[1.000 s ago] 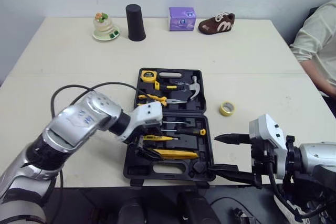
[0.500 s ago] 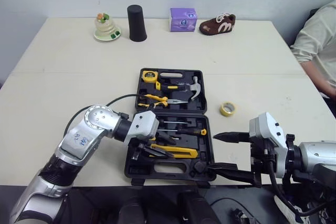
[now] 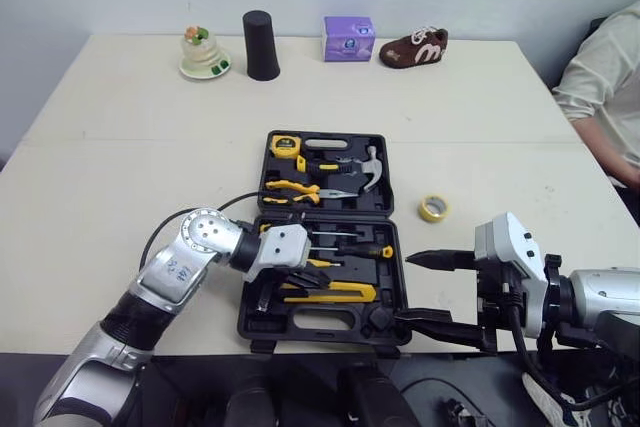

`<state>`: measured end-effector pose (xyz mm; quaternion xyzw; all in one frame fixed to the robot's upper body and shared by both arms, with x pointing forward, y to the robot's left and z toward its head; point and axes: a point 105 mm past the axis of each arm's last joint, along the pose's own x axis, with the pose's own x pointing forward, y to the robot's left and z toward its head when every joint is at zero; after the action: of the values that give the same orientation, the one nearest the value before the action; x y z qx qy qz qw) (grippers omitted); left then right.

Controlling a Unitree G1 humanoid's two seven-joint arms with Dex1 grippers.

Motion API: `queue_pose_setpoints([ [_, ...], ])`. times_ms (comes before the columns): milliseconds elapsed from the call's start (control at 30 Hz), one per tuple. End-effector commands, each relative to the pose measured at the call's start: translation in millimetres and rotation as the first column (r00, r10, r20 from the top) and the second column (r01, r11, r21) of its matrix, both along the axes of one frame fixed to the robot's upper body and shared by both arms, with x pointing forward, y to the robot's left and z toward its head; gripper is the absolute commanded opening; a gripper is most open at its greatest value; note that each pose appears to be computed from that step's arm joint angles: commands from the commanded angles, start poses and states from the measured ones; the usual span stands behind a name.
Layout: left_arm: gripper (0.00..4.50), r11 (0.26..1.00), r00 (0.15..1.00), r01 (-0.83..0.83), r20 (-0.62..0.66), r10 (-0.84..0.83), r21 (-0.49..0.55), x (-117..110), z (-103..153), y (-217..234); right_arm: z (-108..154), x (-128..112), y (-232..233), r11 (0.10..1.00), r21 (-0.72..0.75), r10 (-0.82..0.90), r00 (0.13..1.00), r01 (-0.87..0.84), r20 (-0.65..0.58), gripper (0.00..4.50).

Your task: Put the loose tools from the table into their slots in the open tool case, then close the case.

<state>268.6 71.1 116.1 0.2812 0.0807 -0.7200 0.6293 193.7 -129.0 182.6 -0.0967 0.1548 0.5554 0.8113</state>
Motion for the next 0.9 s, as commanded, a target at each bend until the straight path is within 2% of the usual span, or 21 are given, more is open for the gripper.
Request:
queue_pose_setpoints([
  [33, 0.03, 0.995, 0.996, -0.065, -0.058, 0.069, 0.080, 2, -27, 8, 3, -1, 3, 1.000, -0.008, 0.017, 0.999, -0.017, 0.027, 4.50],
  [200, 0.03, 0.989, 0.985, -0.143, -0.099, 0.140, -0.024, 9, -7, 7, 5, 4, -4, 1.000, -0.012, -0.020, 0.999, 0.021, 0.044, 4.50],
  [333, 0.03, 0.993, 0.990, -0.121, -0.081, 0.119, -0.016, 5, -7, 9, 6, 6, -6, 1.000, -0.005, -0.028, 0.998, 0.028, 0.051, 4.50],
  [433, 0.03, 0.997, 0.997, -0.066, -0.041, 0.067, 0.032, 0, -20, 7, 5, 8, -5, 1.000, -0.002, -0.030, 0.998, 0.030, 0.053, 4.50],
  [533, 0.03, 0.999, 0.999, -0.050, -0.015, 0.050, 0.014, 2, -20, 1, 3, 9, -5, 0.999, -0.006, -0.032, 0.999, 0.032, 0.044, 4.50],
  [633, 0.03, 0.998, 0.998, -0.049, 0.048, 0.051, -0.026, 10, -13, -4, 0, 8, -7, 0.999, -0.019, -0.037, 0.999, 0.037, 0.035, 4.50],
  [733, 0.03, 0.989, 0.994, -0.101, 0.026, 0.105, -0.111, 24, 9, -6, 0, 6, -8, 0.999, -0.014, -0.037, 0.999, 0.038, 0.029, 4.50],
  [900, 0.03, 0.980, 0.998, -0.003, -0.062, -0.009, -0.199, 4, 32, -6, -1, 4, -6, 0.999, -0.009, -0.036, 0.999, 0.036, 0.027, 4.50],
])
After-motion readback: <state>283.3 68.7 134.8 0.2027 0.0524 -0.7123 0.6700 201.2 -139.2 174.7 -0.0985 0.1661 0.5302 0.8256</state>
